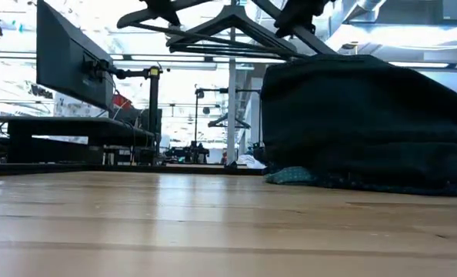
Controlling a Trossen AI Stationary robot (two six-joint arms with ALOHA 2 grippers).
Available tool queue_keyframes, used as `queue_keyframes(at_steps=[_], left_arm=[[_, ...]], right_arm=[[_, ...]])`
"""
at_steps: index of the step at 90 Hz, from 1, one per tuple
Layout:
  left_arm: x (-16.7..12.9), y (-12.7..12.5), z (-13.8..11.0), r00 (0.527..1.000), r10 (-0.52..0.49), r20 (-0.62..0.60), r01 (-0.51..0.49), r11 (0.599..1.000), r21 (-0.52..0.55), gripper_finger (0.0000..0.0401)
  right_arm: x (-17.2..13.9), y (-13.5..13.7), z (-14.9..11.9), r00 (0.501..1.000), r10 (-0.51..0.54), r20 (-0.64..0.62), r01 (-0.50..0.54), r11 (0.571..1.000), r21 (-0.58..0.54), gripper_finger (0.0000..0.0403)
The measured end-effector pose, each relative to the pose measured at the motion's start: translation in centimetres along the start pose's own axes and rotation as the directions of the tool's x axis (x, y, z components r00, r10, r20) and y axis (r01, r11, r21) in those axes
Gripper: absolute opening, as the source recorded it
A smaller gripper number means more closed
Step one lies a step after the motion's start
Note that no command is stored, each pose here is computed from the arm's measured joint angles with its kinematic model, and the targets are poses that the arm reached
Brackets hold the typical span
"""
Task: Hang clothes
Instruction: Hang the gray hanger on the rack
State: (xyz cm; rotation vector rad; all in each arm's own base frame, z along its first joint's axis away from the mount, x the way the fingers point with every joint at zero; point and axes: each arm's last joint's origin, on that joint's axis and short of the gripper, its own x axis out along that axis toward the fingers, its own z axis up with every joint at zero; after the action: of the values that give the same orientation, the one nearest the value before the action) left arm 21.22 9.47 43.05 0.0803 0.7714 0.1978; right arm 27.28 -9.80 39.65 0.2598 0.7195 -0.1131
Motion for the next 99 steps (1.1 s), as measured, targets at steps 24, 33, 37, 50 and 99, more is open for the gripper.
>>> queue_keyframes(at_steps=[24,33,37,50,99], left_arm=[[-3.9,1.1,-1.1,0.994,0.037,0.106,-0.03,0.997,-0.069,0.0018],[-4.7,1.1,-1.3,0.989,0.028,0.146,-0.02,0.998,-0.057,0.0016],[-4.9,1.1,-1.3,0.987,0.019,0.162,-0.011,0.998,-0.054,0.0016],[-5.4,1.1,-1.0,0.976,0.015,0.218,-0.007,0.999,-0.037,0.0016],[-5.9,1.9,-0.7,0.956,0.048,0.291,-0.034,0.998,-0.051,0.0015]], right_arm=[[-5.3,-1.6,2.9,0.983,-0.079,0.165,0.092,0.993,-0.076,0.0201],[-6.4,-2.6,3.2,0.974,-0.116,0.196,0.137,0.985,-0.101,0.0224],[-6.5,-3.0,3.2,0.972,-0.129,0.197,0.151,0.983,-0.1,0.023],[-6.4,-3.6,2.8,0.977,-0.143,0.158,0.165,0.978,-0.131,0.0233],[-6.7,-3.1,2.1,0.994,-0.017,0.11,0.034,0.987,-0.156,0.0226]])
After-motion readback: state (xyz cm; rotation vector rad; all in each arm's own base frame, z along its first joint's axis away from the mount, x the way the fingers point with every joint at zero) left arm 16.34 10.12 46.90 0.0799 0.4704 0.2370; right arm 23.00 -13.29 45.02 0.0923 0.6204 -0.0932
